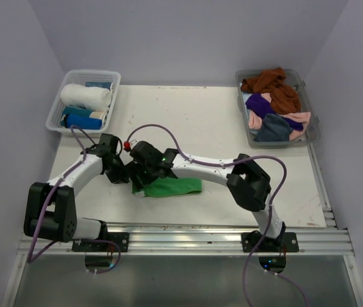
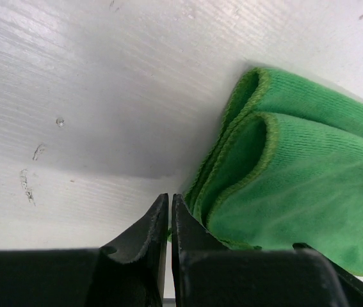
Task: Roll the towels
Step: Fold the towel, then roll the towel
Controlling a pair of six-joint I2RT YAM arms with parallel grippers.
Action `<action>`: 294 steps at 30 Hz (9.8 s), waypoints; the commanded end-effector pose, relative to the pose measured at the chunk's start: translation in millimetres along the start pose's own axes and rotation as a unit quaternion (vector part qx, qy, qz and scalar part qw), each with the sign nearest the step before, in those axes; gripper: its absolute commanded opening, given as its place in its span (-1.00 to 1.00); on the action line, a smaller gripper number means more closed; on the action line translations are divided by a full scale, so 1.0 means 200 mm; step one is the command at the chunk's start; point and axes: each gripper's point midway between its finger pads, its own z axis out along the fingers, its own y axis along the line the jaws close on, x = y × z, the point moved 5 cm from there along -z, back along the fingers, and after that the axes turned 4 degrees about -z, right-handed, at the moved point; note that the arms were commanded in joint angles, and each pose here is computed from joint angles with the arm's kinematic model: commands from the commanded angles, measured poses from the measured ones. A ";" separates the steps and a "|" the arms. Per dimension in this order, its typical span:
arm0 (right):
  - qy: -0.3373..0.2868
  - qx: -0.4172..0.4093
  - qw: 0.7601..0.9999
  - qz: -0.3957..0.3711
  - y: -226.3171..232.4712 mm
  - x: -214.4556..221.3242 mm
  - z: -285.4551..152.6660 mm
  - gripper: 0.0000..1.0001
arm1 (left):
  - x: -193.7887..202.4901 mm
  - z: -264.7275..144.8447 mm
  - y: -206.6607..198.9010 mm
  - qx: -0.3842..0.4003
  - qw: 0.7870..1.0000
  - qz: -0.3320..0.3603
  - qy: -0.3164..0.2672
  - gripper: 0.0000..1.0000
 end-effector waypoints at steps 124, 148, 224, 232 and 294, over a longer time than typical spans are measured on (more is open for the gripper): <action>0.030 0.126 0.956 0.264 -0.94 0.30 -0.15 -0.69 | -0.58 0.28 -0.96 0.062 0.971 0.203 -0.109 -0.75; -0.012 0.092 0.973 0.212 -0.86 0.27 -0.42 -0.52 | -0.25 -0.01 -0.87 0.127 0.966 0.212 -0.071 -0.59; 0.030 0.080 0.956 0.279 -0.64 0.73 -0.50 -0.26 | 0.49 -0.07 -0.41 0.184 0.951 0.237 0.080 -0.25; 0.029 0.057 0.958 0.281 -0.61 0.78 -0.51 -0.06 | 0.55 0.00 -0.36 0.182 0.953 0.225 0.090 -0.11; 0.002 0.025 0.984 0.178 -0.58 0.53 -0.50 -0.31 | 0.34 -0.08 -0.45 0.147 0.967 0.193 0.079 -0.42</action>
